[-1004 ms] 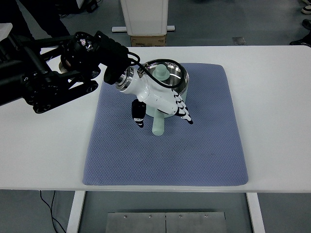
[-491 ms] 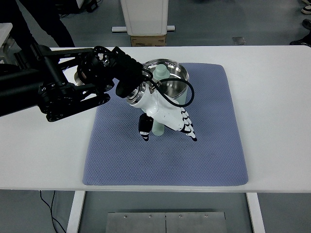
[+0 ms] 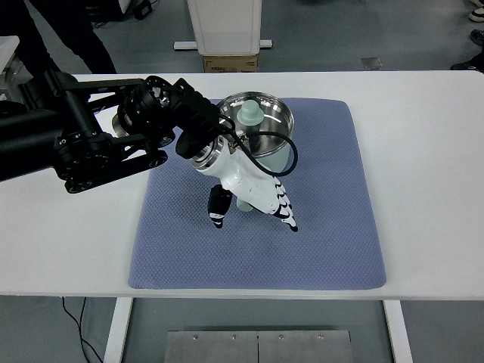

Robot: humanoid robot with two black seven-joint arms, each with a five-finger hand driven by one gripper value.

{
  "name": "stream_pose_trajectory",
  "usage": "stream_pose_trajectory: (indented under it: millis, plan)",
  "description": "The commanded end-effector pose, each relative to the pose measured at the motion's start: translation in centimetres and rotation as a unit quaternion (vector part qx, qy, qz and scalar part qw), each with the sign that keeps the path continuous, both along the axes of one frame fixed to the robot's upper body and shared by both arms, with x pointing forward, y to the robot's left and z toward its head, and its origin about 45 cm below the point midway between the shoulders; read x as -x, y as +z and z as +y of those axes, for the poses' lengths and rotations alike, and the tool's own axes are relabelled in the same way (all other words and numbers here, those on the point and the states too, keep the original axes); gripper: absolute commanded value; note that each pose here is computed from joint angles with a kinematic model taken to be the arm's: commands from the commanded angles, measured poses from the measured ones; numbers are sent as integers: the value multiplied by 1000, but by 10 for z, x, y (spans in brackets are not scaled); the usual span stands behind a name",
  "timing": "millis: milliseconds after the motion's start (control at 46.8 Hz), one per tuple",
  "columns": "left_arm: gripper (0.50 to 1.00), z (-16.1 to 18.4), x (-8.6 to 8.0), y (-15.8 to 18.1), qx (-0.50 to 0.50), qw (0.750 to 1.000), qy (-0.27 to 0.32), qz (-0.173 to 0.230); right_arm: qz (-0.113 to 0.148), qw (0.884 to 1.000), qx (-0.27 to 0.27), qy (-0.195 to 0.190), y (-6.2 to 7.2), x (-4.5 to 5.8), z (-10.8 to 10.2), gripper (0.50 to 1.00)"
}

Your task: Rotate green pot handle

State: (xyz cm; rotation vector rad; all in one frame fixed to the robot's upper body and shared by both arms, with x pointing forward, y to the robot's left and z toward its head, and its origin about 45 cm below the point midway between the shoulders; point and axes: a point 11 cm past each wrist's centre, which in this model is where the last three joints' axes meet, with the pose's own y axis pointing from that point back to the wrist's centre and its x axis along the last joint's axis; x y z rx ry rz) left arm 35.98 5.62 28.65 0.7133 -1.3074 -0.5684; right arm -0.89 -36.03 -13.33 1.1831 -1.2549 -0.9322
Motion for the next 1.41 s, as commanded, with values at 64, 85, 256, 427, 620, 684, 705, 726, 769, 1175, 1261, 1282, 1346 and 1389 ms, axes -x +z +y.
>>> stream_pose_trajectory:
  millis: [64,85,256,427,620,684,705,726,769,1175,1261,1282,1346,1389]
  plan:
    - [1000,8,-4,1,-3,1000,10,-2,0,1000,0,0,0,0,0,1000]
    - [1000,9,-4,0,-4,1000,11,-1,0,1000,0,0,0,0,0,1000]
    - [1000,21,-5,-10,-24,1000,18,2,0,1000,0,0,0,0,0,1000]
    - [1000,23,-4,-13,-29,999,17,4,0,1000,0,0,0,0,0,1000]
    - [1000,26,-5,-13,-31,999,20,4,0,1000,0,0,0,0,0,1000]
    - [1000,31,-7,-14,-34,999,25,3,0,1000,-1,0,0,0,0,1000]
    - [1000,32,-8,-14,-36,999,27,3,0,1000,0,0,0,0,0,1000]
    - [1000,34,-8,-14,-35,999,28,2,0,1000,0,0,0,0,0,1000]
    - [1000,36,-9,-14,-37,999,30,2,0,1000,0,0,0,0,0,1000]
    - [1000,57,-16,-12,-46,998,53,-2,0,1000,0,0,0,0,0,1000]
    - [1000,59,-18,-11,-47,997,55,-4,0,1000,-1,0,0,0,0,1000]
    - [1000,59,-18,-11,-47,997,55,-4,0,1000,0,0,0,0,0,1000]
    - [1000,63,-19,-10,-47,997,60,-5,0,1000,0,0,0,0,0,1000]
    - [1000,66,-20,-10,-50,997,62,-5,0,1000,0,0,0,0,0,1000]
